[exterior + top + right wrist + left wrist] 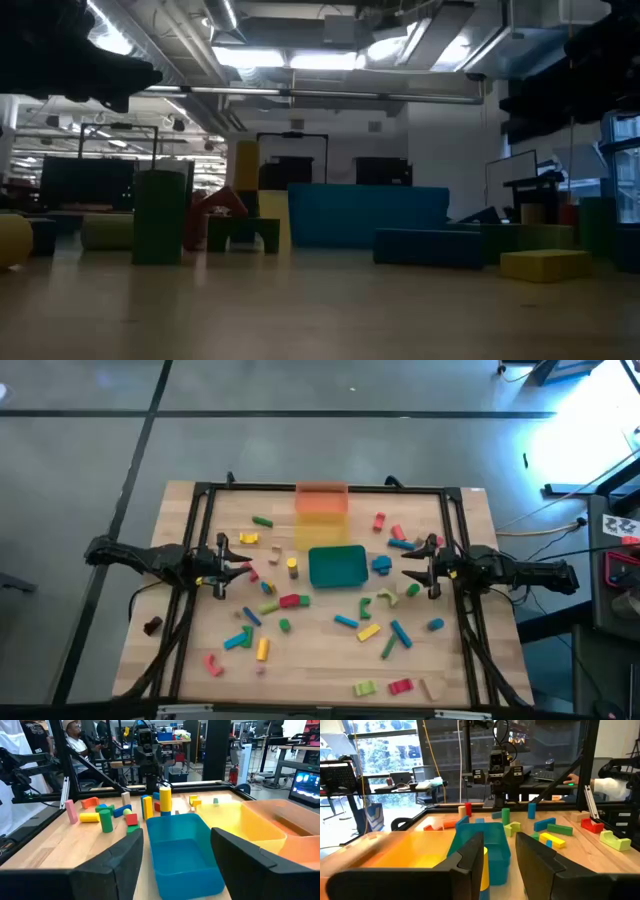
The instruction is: Sort blocks by size
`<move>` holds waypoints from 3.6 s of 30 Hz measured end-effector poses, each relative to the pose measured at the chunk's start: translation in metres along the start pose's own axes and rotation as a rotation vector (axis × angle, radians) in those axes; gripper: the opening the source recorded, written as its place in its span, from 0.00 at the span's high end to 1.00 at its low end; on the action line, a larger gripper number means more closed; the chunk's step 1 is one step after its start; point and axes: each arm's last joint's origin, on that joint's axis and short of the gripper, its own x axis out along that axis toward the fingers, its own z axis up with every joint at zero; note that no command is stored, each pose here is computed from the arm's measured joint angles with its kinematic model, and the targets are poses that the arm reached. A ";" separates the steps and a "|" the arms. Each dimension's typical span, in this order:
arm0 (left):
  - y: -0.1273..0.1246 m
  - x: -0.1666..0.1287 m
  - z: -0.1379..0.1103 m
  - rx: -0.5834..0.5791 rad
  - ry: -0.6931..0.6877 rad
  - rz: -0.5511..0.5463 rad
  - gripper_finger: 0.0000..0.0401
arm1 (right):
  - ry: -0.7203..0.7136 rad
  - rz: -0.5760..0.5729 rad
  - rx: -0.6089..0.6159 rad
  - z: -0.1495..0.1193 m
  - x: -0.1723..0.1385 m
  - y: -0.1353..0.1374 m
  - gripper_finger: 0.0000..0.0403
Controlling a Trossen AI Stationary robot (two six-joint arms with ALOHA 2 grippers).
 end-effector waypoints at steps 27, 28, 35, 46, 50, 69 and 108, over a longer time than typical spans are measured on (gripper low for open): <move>0.000 0.000 0.000 0.000 0.000 0.000 0.75 | 0.000 0.000 0.000 0.000 0.000 0.000 0.42; 0.000 0.000 0.000 0.000 0.000 0.000 0.75 | 0.000 0.000 0.000 0.000 0.000 0.000 0.42; 0.000 0.000 0.000 0.000 0.000 0.000 0.75 | 0.000 0.000 0.000 0.000 0.000 0.000 0.42; 0.000 0.000 0.000 0.000 0.000 0.000 0.75 | 0.000 0.000 0.000 0.000 0.000 0.000 0.42; 0.000 0.000 0.000 0.000 0.000 0.000 0.75 | 0.000 0.000 0.008 0.000 0.000 0.000 0.42; 0.001 0.000 0.004 0.032 -0.034 0.044 0.75 | -0.012 -0.055 0.016 0.001 0.000 -0.002 0.42; 0.026 0.022 0.000 -0.312 -0.040 0.432 0.60 | -0.216 -0.140 0.039 0.020 -0.002 -0.004 0.42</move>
